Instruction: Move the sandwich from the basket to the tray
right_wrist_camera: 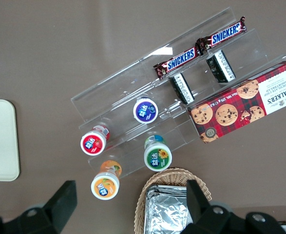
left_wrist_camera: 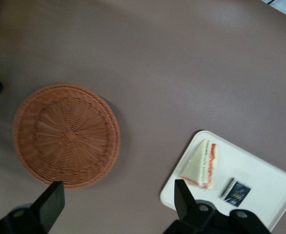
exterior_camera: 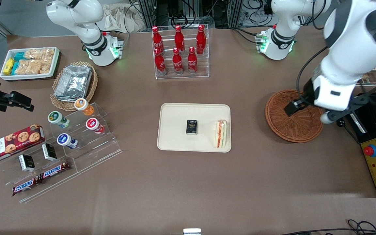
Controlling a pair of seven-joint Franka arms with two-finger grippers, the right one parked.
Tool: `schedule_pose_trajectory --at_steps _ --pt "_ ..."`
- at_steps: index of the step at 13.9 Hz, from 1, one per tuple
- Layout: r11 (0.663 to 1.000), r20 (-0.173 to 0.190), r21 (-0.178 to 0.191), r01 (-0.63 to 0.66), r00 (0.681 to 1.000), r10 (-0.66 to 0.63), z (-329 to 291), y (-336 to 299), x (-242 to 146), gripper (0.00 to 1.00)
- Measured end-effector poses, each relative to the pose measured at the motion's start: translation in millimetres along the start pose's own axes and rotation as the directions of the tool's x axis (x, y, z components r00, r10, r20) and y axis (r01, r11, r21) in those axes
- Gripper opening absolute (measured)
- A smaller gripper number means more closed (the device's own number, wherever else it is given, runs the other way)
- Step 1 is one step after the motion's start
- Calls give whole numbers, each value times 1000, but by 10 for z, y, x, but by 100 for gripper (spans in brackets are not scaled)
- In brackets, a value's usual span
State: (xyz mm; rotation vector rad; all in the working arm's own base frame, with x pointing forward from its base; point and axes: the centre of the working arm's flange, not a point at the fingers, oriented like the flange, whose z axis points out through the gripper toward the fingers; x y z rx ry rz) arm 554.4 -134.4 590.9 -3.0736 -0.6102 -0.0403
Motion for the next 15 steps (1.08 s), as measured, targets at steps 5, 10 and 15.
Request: schedule_pose_trajectory --at_steps 5,10,15 --pt "959 54 12 -282 958 281 -361 -1110 101 100" --pt "937 60 1 -349 935 349 -509 -1291 21 100" --pt "925 54 -1 -380 923 380 -536 -1266 12 100"
